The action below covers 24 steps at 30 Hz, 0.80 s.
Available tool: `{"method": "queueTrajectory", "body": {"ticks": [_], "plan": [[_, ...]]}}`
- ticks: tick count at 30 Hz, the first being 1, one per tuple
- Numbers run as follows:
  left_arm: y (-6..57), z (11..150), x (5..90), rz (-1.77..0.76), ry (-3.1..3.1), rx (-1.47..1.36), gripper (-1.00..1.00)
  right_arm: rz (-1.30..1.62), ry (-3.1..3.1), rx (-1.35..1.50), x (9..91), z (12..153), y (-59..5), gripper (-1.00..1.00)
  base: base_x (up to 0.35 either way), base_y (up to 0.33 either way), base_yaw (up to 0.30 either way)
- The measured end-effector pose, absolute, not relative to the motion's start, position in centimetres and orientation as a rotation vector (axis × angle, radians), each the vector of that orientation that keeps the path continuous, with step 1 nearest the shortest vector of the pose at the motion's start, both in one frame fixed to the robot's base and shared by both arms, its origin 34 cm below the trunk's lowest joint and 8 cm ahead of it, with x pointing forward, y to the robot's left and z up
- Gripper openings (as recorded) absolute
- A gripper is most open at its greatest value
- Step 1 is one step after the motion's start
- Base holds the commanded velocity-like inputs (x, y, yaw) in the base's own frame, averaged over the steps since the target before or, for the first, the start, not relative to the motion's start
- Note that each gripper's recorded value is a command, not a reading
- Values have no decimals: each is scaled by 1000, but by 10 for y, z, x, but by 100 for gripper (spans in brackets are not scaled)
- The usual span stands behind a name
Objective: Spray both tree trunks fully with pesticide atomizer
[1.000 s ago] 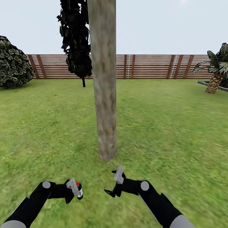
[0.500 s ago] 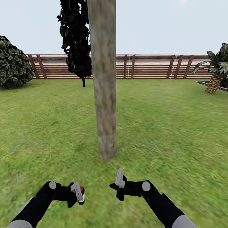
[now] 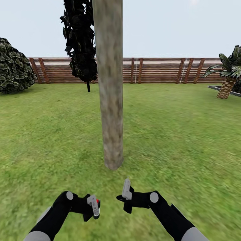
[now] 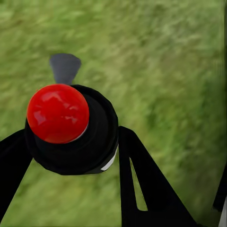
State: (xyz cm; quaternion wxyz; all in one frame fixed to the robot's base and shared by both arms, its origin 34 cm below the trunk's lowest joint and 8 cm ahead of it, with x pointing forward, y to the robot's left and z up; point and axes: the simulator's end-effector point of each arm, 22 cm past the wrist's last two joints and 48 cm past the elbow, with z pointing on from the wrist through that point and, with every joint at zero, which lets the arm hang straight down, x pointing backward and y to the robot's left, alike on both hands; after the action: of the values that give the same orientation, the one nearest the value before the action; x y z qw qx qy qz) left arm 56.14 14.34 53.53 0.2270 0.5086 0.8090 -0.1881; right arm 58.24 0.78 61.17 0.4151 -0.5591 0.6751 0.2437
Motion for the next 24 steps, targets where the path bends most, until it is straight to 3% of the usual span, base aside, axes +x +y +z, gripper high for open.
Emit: {"method": "queueTrajectory", "body": {"ticks": [24], "plan": [[93,543,559,-589,2176,1389,-100,616,1695,-1404,582,612,10,-100,0,0,0]]}}
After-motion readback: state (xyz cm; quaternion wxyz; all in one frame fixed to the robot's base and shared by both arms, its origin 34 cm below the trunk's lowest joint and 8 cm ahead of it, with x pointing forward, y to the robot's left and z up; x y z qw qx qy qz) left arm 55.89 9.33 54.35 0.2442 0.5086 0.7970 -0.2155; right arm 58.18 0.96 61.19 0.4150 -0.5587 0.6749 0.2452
